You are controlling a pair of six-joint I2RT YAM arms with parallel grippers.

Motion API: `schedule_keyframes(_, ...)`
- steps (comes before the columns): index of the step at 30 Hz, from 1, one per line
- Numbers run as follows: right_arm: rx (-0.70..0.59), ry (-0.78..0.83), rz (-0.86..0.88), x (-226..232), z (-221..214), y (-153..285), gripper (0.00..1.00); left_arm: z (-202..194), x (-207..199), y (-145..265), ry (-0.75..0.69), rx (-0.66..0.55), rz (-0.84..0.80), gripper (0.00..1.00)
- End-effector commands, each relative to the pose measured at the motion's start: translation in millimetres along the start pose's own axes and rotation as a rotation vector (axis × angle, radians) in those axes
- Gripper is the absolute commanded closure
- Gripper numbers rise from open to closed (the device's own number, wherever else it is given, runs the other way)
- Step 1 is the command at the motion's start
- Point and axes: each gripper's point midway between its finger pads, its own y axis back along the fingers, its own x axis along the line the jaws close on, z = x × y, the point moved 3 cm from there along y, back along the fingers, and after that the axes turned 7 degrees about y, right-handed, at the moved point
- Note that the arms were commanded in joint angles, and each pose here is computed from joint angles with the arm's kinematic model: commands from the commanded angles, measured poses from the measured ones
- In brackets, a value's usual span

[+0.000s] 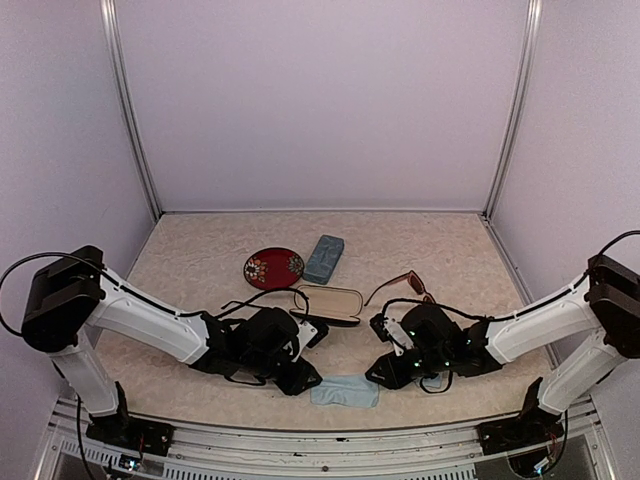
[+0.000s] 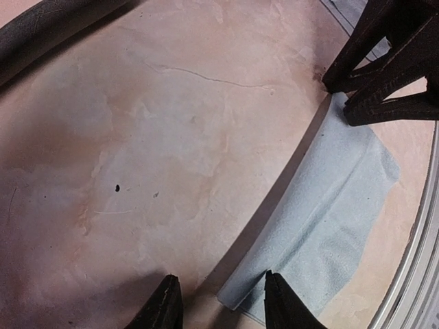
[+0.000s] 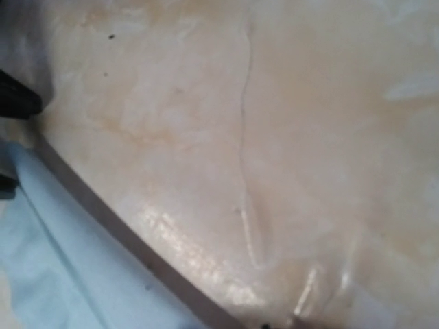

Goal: Organize the sunglasses
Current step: Pick up the folded cleaning cloth from the center of the board.

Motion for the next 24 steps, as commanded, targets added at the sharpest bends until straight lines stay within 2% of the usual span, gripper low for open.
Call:
schedule_keyframes(1, 0.075, -0.009, 0.007, -5.9, -20.7, -4.3, 0.75, -3.6, 3.4, -6.0, -0.002, 0.008, -0.01, 0.61)
schedule_keyframes(6, 0.068, -0.008, 0.008, -6.2, -18.9, -3.5, 0.77, -2.9, 5.9, -7.9, 0.0, 0.004, -0.007, 0.66)
schedule_keyframes(16, 0.06, -0.003, 0.014, -5.3, -15.9, -3.7, 0.83, -1.3, 2.0, -8.3, -0.001, 0.003, -0.034, 0.82)
schedule_keyframes(24, 0.06, 0.008, 0.017, -4.4, -12.5, -4.7, 0.87, 0.3, -0.7, -8.8, -0.001, -0.001, -0.051, 0.89)
